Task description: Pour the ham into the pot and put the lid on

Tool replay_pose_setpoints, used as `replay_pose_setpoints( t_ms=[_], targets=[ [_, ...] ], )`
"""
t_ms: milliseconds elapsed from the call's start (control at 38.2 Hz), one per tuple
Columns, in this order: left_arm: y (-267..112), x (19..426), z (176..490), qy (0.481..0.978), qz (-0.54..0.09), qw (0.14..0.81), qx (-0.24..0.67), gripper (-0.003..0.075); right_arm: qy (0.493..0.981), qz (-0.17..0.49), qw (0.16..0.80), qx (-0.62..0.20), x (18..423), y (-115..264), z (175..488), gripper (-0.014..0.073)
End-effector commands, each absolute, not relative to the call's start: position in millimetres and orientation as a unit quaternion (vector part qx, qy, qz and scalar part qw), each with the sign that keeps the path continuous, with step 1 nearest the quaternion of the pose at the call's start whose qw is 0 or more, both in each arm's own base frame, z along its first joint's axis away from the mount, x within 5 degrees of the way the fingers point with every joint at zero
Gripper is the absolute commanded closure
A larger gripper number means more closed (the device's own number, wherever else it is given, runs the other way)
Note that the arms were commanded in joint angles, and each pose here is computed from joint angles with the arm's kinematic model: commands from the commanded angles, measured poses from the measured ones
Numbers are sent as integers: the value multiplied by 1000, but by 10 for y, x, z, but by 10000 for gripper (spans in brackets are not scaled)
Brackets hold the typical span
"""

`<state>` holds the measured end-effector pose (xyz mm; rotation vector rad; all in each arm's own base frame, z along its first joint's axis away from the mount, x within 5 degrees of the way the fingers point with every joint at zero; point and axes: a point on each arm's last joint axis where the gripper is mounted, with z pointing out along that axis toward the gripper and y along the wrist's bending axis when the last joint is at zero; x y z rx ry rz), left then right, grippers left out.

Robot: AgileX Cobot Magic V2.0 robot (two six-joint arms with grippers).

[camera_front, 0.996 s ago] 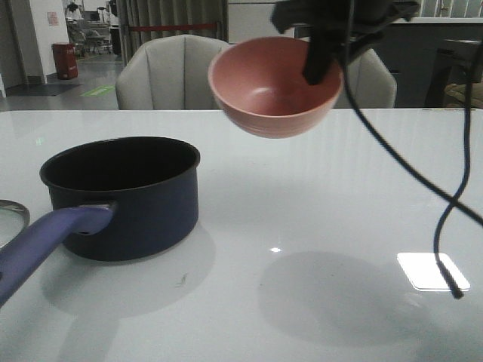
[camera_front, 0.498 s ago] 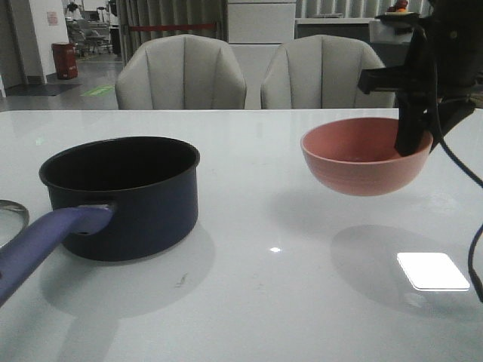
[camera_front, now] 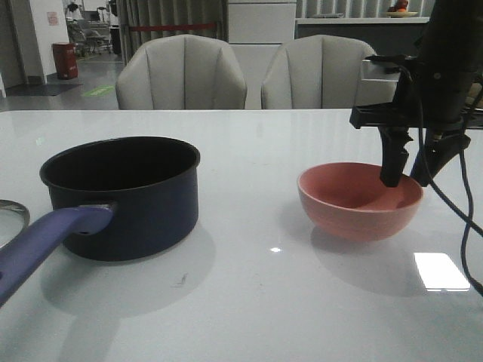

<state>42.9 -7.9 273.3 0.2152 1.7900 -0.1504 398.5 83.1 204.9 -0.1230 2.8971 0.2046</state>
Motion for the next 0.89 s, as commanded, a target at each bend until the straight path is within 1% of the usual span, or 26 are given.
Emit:
replay_pose_setpoints(
  t_ms=[0,105,157,236,367,472,603,734,865],
  targets=[
    [-91,435,2882,747,-76,653,93,283,981,65,176,-51,4010,786,2389,154],
    [-91,435,2882,747,-76,653,93,283,978,60,191,-64,3981,773,2497,154],
    [-91,435,2882,747,-76,653,93,283,974,59,206,-75,3950,767,2600,154],
    [-91,435,2882,747,-76,653,93,283,967,58,232,-92,3878,760,2800,154],
    [-91,435,2882,747,-76,653,93,283,946,60,301,-109,3665,735,3222,154],
    [-91,435,2882,747,-76,653,93,283,920,65,370,-111,3350,680,3560,154],
    [-91,435,2883,747,-76,654,93,283,890,67,439,-106,2943,599,3802,154],
    [-91,435,2885,746,-76,655,93,283,859,68,498,-100,2534,516,3905,154],
    [-91,435,2886,746,-77,655,93,283,823,69,557,-92,2103,428,3920,154]
  ],
)
